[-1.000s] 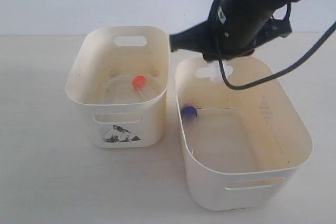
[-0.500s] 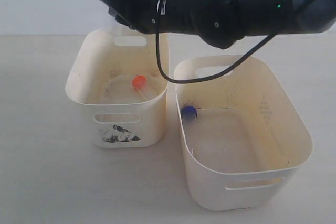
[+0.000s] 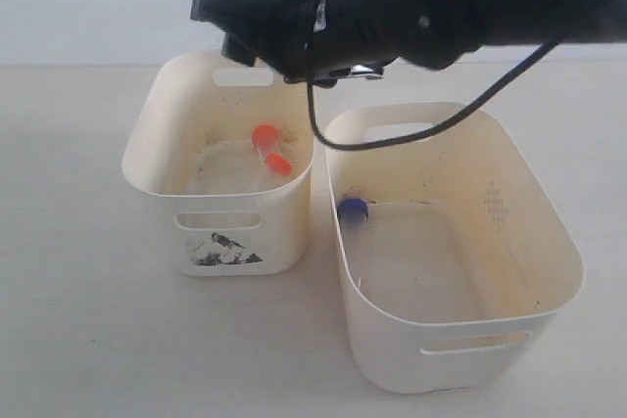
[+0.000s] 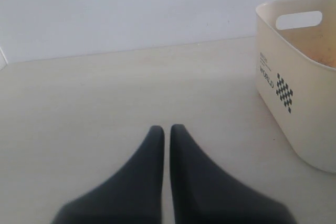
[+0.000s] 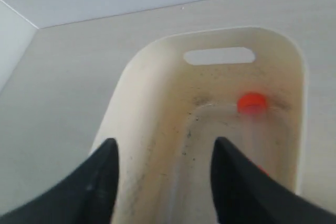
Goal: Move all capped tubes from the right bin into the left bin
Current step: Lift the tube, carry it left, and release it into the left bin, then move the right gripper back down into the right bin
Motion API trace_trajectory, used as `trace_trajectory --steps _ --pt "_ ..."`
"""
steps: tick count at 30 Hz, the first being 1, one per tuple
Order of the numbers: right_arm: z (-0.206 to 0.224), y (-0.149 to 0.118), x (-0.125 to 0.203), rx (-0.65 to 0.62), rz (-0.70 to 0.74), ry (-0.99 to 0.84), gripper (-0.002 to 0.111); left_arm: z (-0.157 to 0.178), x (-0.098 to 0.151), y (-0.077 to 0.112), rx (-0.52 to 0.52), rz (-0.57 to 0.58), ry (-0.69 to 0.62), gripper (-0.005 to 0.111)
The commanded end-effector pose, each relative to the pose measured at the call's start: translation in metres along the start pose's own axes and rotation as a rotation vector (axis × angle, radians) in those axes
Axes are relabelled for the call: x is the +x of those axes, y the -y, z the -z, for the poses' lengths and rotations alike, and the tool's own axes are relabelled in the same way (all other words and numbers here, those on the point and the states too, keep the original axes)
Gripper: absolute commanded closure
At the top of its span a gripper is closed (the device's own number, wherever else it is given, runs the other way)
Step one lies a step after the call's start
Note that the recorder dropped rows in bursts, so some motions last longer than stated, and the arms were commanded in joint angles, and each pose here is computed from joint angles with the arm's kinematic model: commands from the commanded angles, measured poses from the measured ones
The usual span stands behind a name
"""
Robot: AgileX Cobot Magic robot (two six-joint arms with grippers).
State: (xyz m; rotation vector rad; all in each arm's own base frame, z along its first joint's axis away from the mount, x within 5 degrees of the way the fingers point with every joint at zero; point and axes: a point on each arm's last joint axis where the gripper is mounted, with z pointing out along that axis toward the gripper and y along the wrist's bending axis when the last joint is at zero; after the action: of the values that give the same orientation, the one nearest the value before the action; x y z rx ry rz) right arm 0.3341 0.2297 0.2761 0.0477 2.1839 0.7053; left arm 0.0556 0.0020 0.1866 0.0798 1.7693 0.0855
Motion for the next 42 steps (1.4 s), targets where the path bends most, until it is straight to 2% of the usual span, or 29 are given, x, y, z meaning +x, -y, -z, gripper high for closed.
trace_trajectory --steps 1,4,9,14,19,23,25,29,31,42 --pt "0.053 0.011 -0.026 0.126 0.1 -0.035 0.09 0.0 -0.003 0.0 0.001 0.018 0.02 0.102" --pt "0.074 0.023 -0.024 0.208 0.167 -0.185 0.1 0.0 -0.003 0.0 0.001 0.018 0.02 0.102" --pt "0.085 0.04 -0.011 0.185 0.173 -0.474 0.1 0.0 -0.003 0.0 0.001 0.018 0.02 0.102" --pt "0.093 0.059 -0.015 0.201 0.124 -0.558 0.1 0.0 -0.003 0.0 0.001 0.018 0.02 0.102" --pt "0.09 0.066 -0.013 0.04 0.053 -0.67 0.1 0.0 -0.003 0.0 0.001 0.018 0.02 0.102" --pt "0.079 0.076 -0.005 0.055 0.026 -0.688 0.1 0.0 -0.003 0.0 0.001 0.018 0.02 0.102" --pt "0.071 0.083 0.005 0.07 0.011 -0.71 0.094 0.0 -0.003 0.0 0.001 0.018 0.02 0.102" --pt "0.054 0.099 0.026 0.099 -0.048 -0.735 0.068 0.0 -0.003 0.0 0.001 0.018 0.02 0.102" --pt "0.045 0.105 0.034 0.104 -0.069 -0.742 0.062 0.0 -0.003 0.0 0.001 0.018 0.02 0.102" --pt "0.01 0.122 0.056 0.085 -0.119 -0.782 0.062 0.0 -0.003 0.0 0.001 0.018 0.02 0.102"
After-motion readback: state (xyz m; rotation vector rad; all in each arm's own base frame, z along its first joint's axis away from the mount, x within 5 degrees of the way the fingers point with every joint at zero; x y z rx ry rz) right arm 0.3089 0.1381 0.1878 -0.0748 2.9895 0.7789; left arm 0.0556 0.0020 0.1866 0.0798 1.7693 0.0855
